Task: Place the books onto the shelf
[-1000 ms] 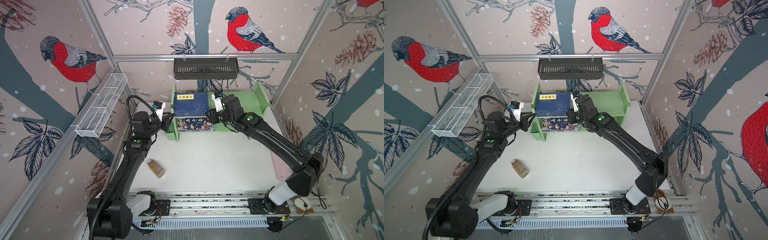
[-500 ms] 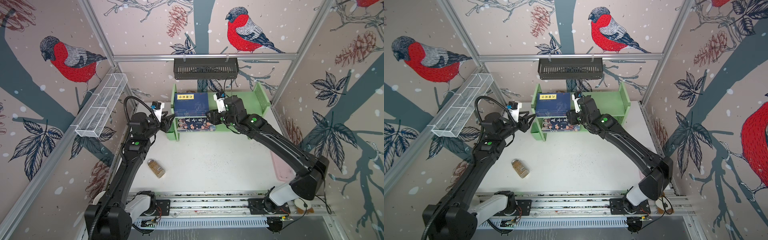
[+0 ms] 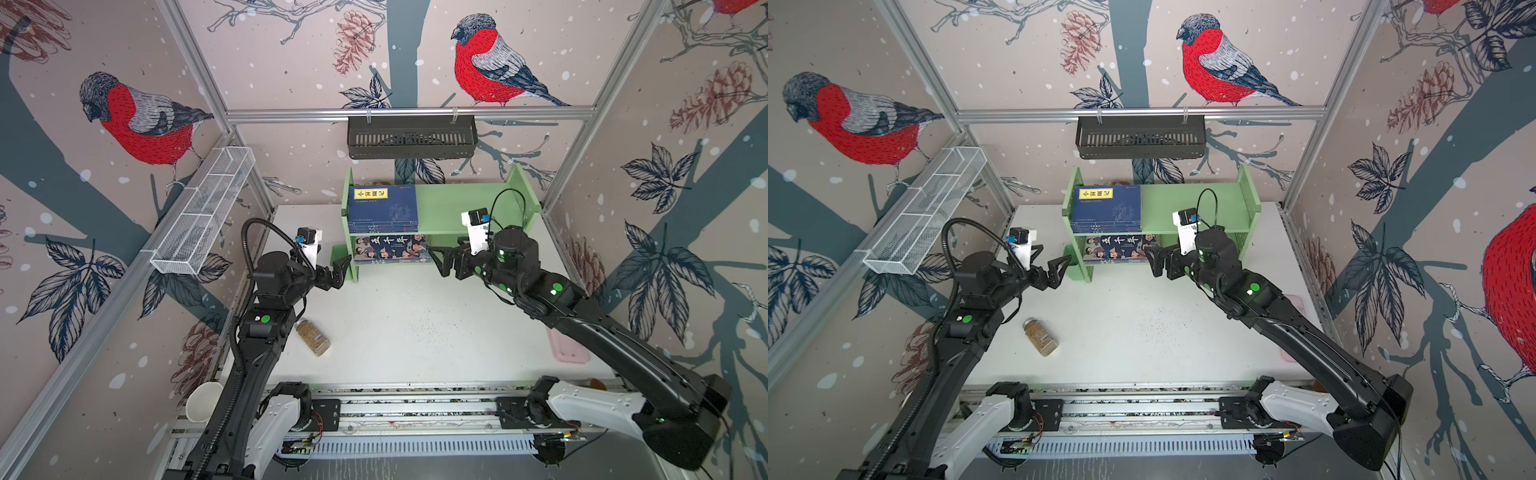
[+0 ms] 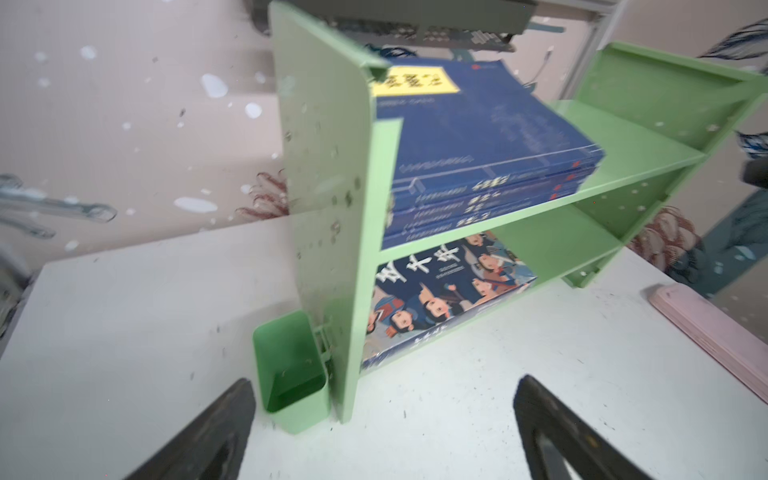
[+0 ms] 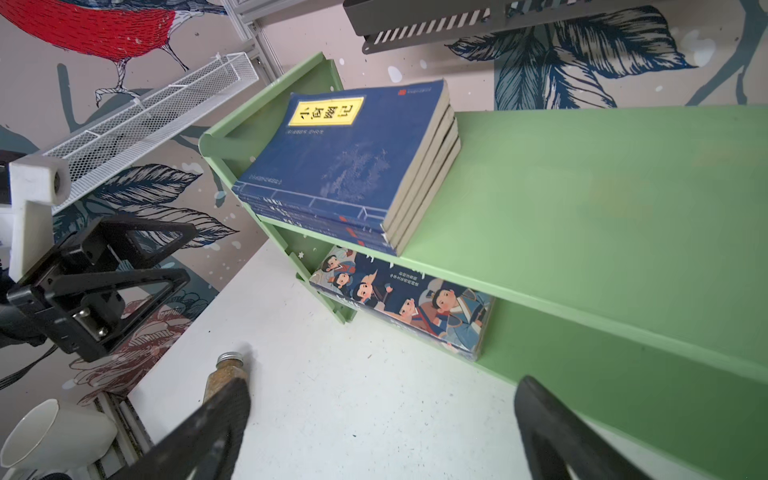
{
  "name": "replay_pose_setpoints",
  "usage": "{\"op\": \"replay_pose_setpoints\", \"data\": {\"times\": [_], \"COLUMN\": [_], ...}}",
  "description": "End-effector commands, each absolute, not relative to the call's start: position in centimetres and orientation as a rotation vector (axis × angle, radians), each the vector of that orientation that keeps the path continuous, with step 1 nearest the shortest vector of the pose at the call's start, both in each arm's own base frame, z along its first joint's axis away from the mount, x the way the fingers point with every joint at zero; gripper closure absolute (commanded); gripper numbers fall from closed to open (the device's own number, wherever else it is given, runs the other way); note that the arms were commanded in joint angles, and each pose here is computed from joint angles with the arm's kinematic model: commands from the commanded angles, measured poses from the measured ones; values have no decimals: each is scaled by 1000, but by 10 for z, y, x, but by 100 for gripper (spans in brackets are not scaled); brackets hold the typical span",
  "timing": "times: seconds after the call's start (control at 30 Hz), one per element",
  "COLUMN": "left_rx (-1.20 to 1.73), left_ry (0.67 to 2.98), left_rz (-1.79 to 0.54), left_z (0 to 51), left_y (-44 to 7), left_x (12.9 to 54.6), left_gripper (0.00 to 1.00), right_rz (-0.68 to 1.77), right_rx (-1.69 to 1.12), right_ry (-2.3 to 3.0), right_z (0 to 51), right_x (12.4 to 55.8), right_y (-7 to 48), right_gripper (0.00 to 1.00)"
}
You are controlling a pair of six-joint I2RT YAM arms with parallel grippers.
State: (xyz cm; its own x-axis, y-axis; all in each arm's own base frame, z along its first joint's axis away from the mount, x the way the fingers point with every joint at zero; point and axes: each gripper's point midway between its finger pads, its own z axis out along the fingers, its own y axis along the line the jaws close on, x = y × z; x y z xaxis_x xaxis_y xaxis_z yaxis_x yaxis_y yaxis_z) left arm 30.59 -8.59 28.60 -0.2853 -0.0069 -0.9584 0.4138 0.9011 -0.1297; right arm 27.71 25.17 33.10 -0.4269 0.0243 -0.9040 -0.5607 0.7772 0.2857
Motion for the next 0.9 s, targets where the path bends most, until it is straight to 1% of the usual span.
{"op": "replay_pose_setpoints", "data": {"times": [0.0,0.2,0.27,0.4,0.57,0.73,0.87], "left_rx": [152,50,26,-11,99,41,49], "left_ry": [1829,1839,1844,1852,1841,1792,1736], "left_rz": [-277,-192,-142,-95,-94,-87,-87], "left_z": [275,241,225,201,189,168,155], "left_y": [-54,-29,-19,-2,-1,14,16], "left_x": [307,308,311,316,327,328,326], "left_gripper": [2,2,2,2,2,2,2], "right_rz": [609,459,371,243,76,-117,-161], "right_rx": [-376,-316,-240,-118,45,167,207], "right_ry": [1889,1926,1905,1850,1800,1748,1723], "right_z": [315,270,260,236,218,203,185], "right_x": [281,286,292,307,325,331,328], "right_y": [237,211,192,149,78,14,-16], "right_gripper": [0,0,0,0,0,0,0]}}
